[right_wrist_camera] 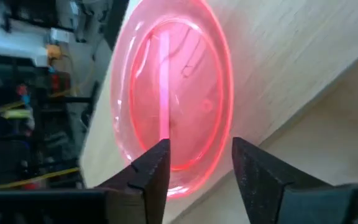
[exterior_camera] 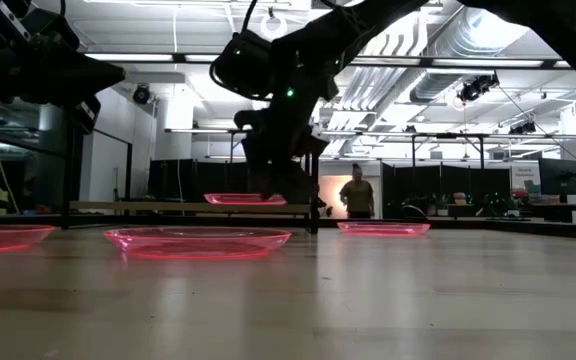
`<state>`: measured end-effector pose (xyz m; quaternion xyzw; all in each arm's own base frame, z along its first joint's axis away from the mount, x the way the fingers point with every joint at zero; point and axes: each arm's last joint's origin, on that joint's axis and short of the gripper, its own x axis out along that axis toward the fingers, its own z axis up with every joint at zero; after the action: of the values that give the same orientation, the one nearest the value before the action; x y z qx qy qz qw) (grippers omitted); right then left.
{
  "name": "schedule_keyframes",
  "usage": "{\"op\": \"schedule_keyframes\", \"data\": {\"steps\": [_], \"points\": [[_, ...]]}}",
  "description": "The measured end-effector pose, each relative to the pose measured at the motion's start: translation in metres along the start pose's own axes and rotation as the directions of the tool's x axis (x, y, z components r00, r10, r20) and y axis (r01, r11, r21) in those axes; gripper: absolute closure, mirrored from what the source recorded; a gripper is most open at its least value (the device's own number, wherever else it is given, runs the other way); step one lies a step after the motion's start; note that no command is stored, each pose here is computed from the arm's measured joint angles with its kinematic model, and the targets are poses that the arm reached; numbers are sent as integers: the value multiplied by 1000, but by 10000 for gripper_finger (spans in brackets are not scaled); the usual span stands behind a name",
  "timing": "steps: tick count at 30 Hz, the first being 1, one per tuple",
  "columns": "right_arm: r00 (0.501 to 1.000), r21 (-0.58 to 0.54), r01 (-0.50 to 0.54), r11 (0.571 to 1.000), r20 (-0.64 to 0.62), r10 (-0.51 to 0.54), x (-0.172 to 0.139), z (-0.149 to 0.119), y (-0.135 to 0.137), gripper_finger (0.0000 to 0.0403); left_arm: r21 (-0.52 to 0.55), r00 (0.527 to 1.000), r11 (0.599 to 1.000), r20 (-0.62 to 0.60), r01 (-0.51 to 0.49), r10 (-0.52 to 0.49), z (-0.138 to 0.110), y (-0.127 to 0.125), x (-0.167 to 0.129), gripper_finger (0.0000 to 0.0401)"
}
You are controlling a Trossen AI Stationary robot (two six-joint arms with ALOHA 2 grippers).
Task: Place and stack plates onto a shelf
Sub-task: Put the pink plate on the shelf
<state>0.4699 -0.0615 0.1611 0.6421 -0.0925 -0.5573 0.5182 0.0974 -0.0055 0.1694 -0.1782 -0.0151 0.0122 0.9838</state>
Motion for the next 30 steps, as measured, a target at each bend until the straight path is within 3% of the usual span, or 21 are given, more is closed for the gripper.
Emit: {"op": "schedule_keyframes", "data": {"steps": [6,8,10,12,15,18,20,24,27,30], "points": [[999,-93,51,994,20,-50,-21,12,8,242,0,1000,1000,0,0,0,0,0,0,400],[998,-191,55,980,-15,-59,-33,16,15,242,0,1000,1000,0,0,0,0,0,0,400],[992,-358,52,932,-92,-91,-45,17,20,242,0,1000,1000,0,0,0,0,0,0,400],[976,-551,4,834,-181,-124,-60,16,24,242,0,1000,1000,0,0,0,0,0,0,400],[927,-753,-156,639,-335,-169,-90,10,26,242,0,1000,1000,0,0,0,0,0,0,400],[826,-821,-376,430,-507,-246,-125,2,23,242,0,1000,1000,0,0,0,0,0,0,400],[763,-824,-471,313,-559,-324,-152,1,16,242,0,1000,1000,0,0,0,0,0,0,400],[755,-885,-445,135,-452,-475,-198,11,-10,242,0,1000,1000,0,0,0,0,0,0,400],[784,-938,-346,31,-307,-540,-222,22,-28,242,0,1000,1000,0,0,0,0,0,0,400],[778,-940,-334,-75,-230,-585,-241,28,-43,242,0,1000,1000,0,0,0,0,0,0,400]]}}
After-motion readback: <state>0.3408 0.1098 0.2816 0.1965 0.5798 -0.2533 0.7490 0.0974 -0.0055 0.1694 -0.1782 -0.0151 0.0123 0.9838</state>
